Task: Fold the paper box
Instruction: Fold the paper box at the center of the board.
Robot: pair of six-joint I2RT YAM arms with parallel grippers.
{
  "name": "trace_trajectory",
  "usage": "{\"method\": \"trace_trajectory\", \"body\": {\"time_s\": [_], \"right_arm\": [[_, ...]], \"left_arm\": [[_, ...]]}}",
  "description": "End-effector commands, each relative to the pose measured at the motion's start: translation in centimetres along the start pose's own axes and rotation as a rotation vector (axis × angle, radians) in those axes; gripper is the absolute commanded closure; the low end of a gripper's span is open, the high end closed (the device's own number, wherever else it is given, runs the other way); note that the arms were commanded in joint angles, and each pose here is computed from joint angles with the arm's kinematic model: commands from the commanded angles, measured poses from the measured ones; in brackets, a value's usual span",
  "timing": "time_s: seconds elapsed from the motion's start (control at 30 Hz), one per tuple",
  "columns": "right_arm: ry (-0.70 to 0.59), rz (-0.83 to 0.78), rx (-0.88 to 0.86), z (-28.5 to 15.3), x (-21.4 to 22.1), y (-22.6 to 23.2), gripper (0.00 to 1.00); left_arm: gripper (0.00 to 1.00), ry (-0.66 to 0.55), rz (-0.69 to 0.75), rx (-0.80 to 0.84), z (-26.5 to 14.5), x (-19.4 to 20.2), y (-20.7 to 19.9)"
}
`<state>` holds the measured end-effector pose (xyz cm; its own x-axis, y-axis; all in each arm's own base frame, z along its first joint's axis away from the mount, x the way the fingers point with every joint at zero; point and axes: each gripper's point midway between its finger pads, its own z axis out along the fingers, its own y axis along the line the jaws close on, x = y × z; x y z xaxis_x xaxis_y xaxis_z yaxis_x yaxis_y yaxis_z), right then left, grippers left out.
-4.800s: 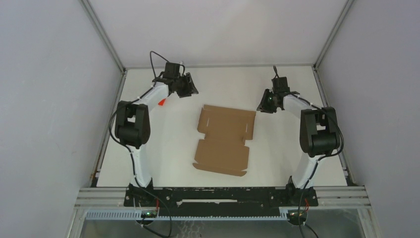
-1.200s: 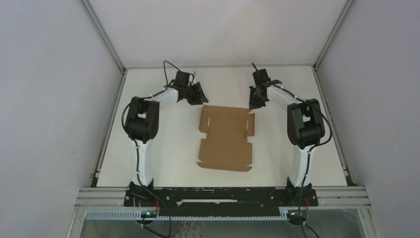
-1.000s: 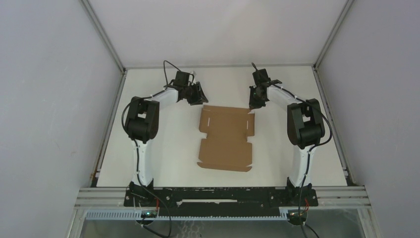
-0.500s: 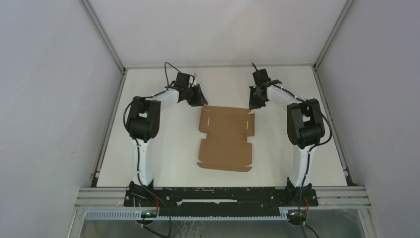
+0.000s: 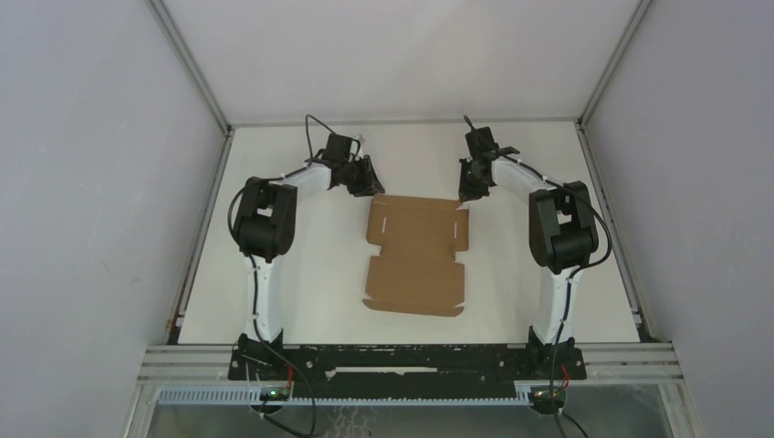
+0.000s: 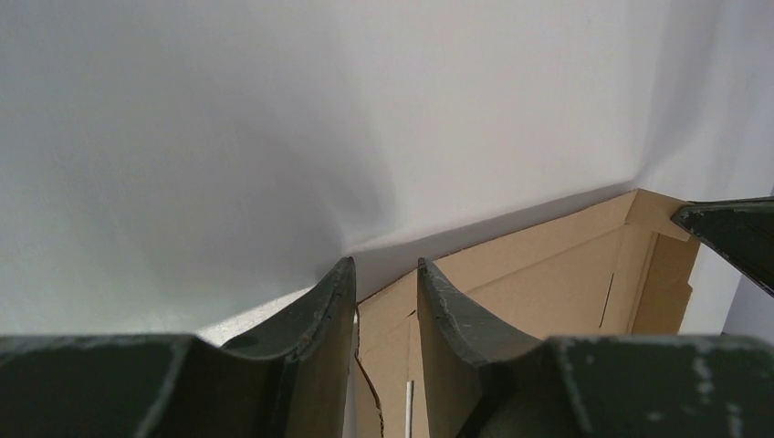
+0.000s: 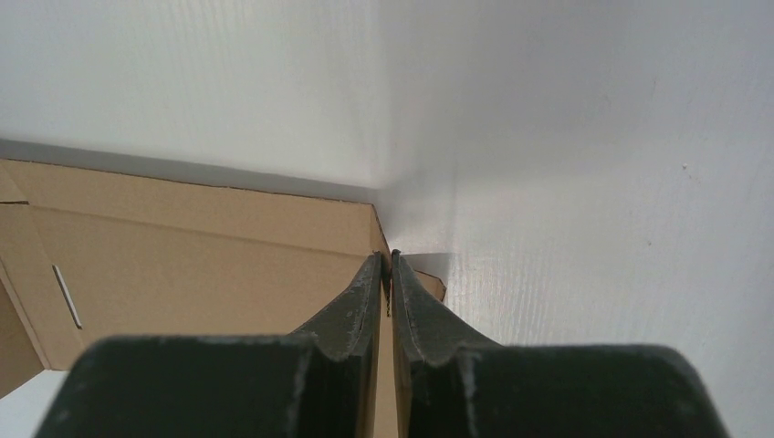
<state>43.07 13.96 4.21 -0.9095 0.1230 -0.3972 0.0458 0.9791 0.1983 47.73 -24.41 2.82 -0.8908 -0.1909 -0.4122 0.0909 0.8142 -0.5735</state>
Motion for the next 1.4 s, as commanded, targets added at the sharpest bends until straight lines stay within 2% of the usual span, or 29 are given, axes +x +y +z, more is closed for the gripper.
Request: {"method": "trace_trajectory", "body": {"time_s": [0.0,0.4,0.83,1.37], "right_arm": [[-0.027,0.001,-0.006,0.0,-1.2,0.5,0.85],[-0.020,0.007,0.005,0.3,-1.0,0.3,0.85],[-0.020,-0.011,0.028,0.3,-1.0,0.6,0.87],[-0.015,-0.030,0.022,0.4,-0.8,1.7,0.88]], "left_arm": [[0.64,-0.014,0.034,0.022,-1.2,-0.4,-1.7],[0.63,-0.014,0.058,-0.018,-2.3,-0.7,-2.8],[0.63,-0.016,0.128,-0.170,-3.6,-1.5,-3.3],[0.63,0.008,0.146,-0.146,-2.5,-0.4,-5.2]]}}
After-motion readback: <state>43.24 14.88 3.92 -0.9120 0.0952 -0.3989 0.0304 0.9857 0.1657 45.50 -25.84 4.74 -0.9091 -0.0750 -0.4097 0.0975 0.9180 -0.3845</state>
